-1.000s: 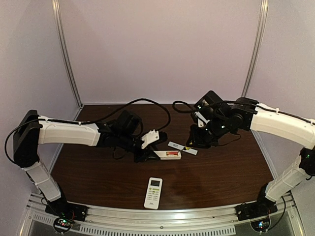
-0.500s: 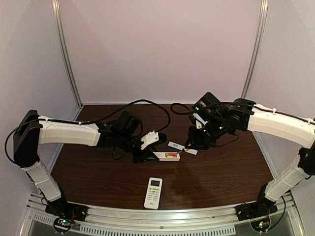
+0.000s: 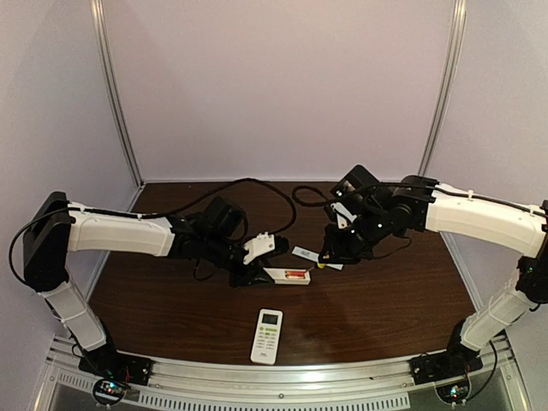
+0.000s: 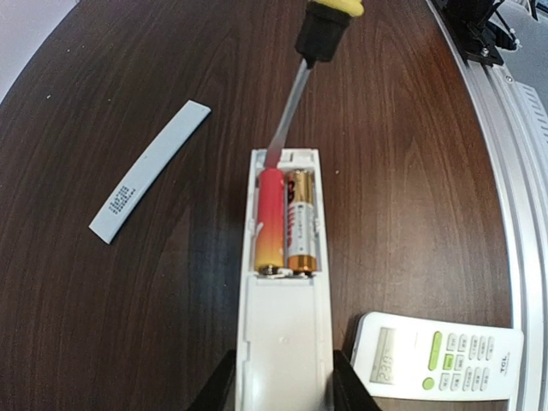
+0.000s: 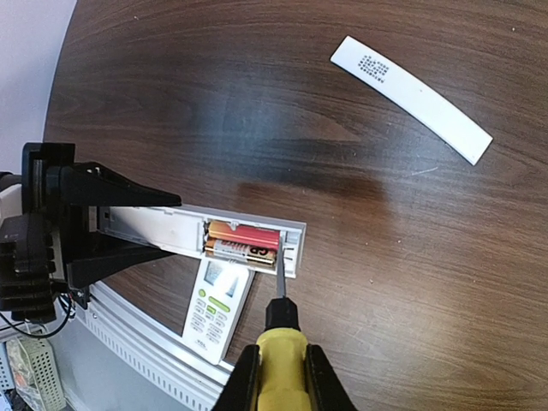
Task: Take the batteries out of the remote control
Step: Remove the battery from the remote control without the battery cover.
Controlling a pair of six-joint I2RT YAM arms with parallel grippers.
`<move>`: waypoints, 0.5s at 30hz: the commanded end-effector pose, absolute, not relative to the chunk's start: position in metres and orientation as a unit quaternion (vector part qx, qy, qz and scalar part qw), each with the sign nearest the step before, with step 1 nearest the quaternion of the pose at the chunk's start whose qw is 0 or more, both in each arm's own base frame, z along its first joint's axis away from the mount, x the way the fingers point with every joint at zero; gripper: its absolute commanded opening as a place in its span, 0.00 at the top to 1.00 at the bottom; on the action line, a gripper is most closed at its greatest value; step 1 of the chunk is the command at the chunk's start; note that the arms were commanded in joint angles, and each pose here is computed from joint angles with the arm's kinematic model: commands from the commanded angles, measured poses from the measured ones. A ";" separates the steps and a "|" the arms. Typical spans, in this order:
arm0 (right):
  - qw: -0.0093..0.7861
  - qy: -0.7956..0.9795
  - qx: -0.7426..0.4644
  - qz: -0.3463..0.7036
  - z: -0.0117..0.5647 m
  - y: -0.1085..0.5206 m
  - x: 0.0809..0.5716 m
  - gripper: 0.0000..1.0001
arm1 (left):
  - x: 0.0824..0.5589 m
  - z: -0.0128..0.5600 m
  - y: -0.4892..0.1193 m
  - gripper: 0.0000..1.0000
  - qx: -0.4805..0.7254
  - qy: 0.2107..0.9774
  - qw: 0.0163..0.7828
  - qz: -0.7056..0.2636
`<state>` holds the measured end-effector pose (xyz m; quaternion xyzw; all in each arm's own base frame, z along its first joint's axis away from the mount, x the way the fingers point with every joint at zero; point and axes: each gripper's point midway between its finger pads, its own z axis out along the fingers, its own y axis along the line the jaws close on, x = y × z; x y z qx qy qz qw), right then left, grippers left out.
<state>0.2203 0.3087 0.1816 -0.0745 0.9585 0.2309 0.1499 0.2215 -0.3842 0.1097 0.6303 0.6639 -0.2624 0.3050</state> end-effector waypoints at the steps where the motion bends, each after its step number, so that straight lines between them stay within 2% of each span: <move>1: 0.127 0.948 -0.107 0.272 0.176 0.331 0.212 1.00 | 0.230 0.156 -0.412 1.00 0.635 0.598 0.395 -0.289; 15: 0.131 0.936 -0.115 0.304 0.177 0.336 0.215 1.00 | 0.229 0.155 -0.410 1.00 0.646 0.584 0.402 -0.283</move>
